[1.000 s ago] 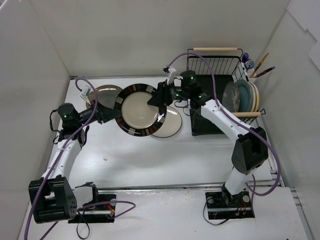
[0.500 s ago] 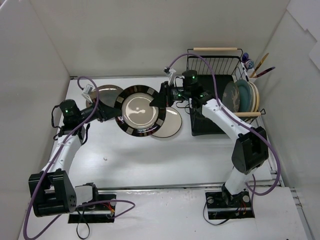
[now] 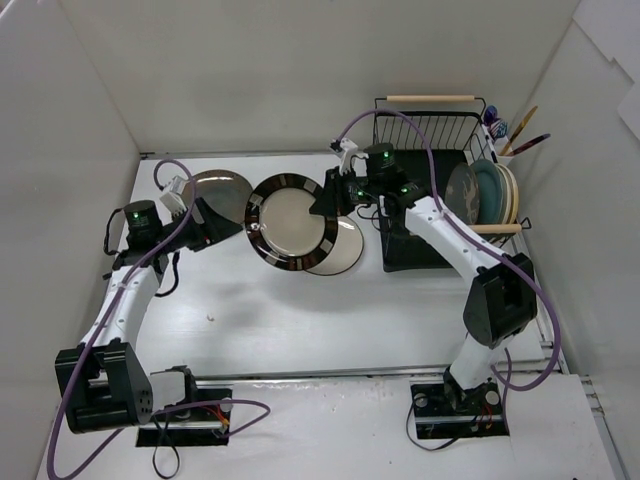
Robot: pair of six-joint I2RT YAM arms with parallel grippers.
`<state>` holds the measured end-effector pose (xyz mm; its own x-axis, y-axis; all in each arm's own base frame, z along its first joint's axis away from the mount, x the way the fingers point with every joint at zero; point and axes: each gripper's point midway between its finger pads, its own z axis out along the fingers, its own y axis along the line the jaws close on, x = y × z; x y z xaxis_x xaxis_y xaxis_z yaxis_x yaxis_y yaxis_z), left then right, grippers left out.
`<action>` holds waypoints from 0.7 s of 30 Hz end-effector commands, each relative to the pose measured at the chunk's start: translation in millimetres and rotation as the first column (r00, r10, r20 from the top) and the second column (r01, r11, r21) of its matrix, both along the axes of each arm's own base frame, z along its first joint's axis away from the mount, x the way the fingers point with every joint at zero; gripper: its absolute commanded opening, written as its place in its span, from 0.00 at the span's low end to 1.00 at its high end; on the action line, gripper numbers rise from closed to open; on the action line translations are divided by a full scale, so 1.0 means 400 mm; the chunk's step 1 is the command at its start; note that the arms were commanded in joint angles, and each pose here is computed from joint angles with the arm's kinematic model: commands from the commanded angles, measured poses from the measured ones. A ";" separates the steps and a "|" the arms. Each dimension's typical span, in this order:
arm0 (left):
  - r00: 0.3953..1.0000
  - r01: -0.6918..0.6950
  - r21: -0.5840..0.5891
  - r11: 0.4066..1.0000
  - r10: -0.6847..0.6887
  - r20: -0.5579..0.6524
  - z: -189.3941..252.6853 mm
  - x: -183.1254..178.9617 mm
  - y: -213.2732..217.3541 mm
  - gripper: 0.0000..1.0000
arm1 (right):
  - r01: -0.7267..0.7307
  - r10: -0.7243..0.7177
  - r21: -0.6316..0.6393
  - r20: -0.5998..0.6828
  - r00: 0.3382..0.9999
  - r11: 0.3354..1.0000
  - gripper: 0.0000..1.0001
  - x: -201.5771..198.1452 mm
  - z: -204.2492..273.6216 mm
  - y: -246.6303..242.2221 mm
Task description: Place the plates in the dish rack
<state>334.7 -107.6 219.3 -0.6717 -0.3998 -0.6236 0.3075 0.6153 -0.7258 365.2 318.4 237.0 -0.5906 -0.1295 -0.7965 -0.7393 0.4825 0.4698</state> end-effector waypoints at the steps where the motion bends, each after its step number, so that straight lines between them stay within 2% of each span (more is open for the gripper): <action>1: 0.994 -0.103 0.102 0.989 0.099 0.042 0.033 0.018 0.055 0.79 | 0.000 -0.047 0.149 0.309 0.950 0.989 0.00 0.017 0.301 -0.009; 4: 0.982 -0.185 0.180 0.966 0.189 -0.003 0.003 0.021 0.095 0.84 | 0.089 -0.141 0.150 0.383 0.913 0.985 0.00 0.041 0.362 -0.040; 7: 0.973 -0.209 0.222 0.952 0.224 -0.048 -0.024 0.014 0.113 0.85 | 0.146 -0.207 0.165 0.459 0.864 0.975 0.00 0.049 0.433 -0.072; 8: 0.968 -0.224 0.242 0.944 0.245 -0.062 -0.037 0.015 0.124 0.95 | 0.195 -0.256 0.171 0.493 0.832 0.966 0.00 0.060 0.464 -0.097; 9: 0.963 -0.230 0.256 0.939 0.257 -0.079 -0.044 0.010 0.130 0.99 | 0.220 -0.281 0.177 0.511 0.813 0.959 0.00 0.063 0.485 -0.110; 17: 0.935 -0.279 0.405 0.871 0.343 -0.092 -0.054 0.006 0.164 0.99 | 0.450 -0.462 0.214 0.681 0.568 0.867 0.00 0.106 0.652 -0.284; 21: 0.939 -0.254 0.468 0.847 0.331 -0.091 -0.051 0.006 0.142 0.99 | 0.534 -0.501 0.211 0.717 0.486 0.819 0.00 0.124 0.683 -0.369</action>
<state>330.0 -56.7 182.5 -0.7022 -0.3538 -0.6179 -0.0392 0.8857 -0.4626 422.1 208.7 391.3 -0.1472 -0.1049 -0.9835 -0.5505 0.8348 -0.0066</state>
